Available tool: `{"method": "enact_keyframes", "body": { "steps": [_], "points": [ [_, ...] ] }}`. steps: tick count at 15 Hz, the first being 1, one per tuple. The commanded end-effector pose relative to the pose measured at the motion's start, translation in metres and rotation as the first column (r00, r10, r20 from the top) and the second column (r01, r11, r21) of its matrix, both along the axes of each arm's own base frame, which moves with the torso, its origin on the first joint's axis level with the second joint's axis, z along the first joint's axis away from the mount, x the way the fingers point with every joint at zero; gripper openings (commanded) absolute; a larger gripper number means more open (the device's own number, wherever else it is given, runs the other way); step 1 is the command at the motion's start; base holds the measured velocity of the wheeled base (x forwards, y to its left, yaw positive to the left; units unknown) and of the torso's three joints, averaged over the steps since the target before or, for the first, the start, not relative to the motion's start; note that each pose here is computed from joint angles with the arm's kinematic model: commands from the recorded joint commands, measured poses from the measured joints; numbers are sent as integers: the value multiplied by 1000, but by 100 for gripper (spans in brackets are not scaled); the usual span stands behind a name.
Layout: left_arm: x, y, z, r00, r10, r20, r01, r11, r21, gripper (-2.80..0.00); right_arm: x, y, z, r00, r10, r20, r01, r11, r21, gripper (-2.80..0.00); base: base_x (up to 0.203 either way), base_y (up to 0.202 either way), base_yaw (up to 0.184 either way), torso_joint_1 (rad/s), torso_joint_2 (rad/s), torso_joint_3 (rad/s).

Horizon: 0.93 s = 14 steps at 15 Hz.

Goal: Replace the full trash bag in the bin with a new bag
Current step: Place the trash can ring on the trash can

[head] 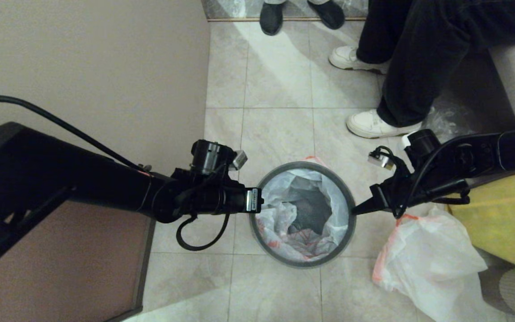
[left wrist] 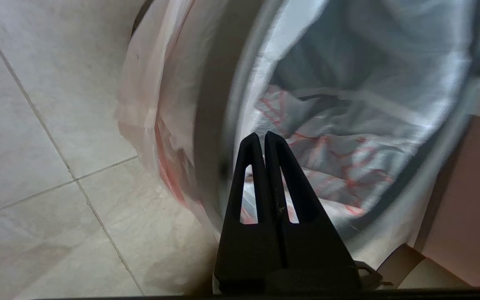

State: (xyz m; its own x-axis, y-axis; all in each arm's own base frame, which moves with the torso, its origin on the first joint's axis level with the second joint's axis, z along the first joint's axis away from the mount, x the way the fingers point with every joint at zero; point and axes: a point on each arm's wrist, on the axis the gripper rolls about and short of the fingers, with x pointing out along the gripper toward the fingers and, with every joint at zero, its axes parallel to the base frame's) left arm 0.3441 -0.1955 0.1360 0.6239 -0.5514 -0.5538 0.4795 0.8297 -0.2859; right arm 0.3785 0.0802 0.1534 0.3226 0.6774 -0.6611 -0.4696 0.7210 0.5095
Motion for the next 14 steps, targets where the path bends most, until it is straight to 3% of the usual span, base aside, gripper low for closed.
{"method": "enact_keyframes", "body": {
  "steps": [1, 3, 8, 14],
  "points": [
    [16, -1, -23, 999, 17, -40, -16, 1000, 17, -280, 6, -4, -11, 999, 31, -29, -29, 998, 51, -280, 0, 0, 0, 0, 0, 0],
    [19, -2, -20, 1000, 20, -9, -20, 1000, 2, -280, 7, -9, -12, 998, 64, -22, -61, 994, 95, -280, 0, 0, 0, 0, 0, 0],
    [24, -5, -24, 1000, 25, -11, -25, 1000, 2, -280, 11, -10, -17, 998, 65, -27, -62, 993, 98, -280, 0, 0, 0, 0, 0, 0],
    [5, -7, 12, 999, 3, 54, -1, 999, -40, -280, -4, -20, 16, 997, 74, 34, -79, 983, 164, -280, 0, 0, 0, 0, 0, 0]
  ]
}}
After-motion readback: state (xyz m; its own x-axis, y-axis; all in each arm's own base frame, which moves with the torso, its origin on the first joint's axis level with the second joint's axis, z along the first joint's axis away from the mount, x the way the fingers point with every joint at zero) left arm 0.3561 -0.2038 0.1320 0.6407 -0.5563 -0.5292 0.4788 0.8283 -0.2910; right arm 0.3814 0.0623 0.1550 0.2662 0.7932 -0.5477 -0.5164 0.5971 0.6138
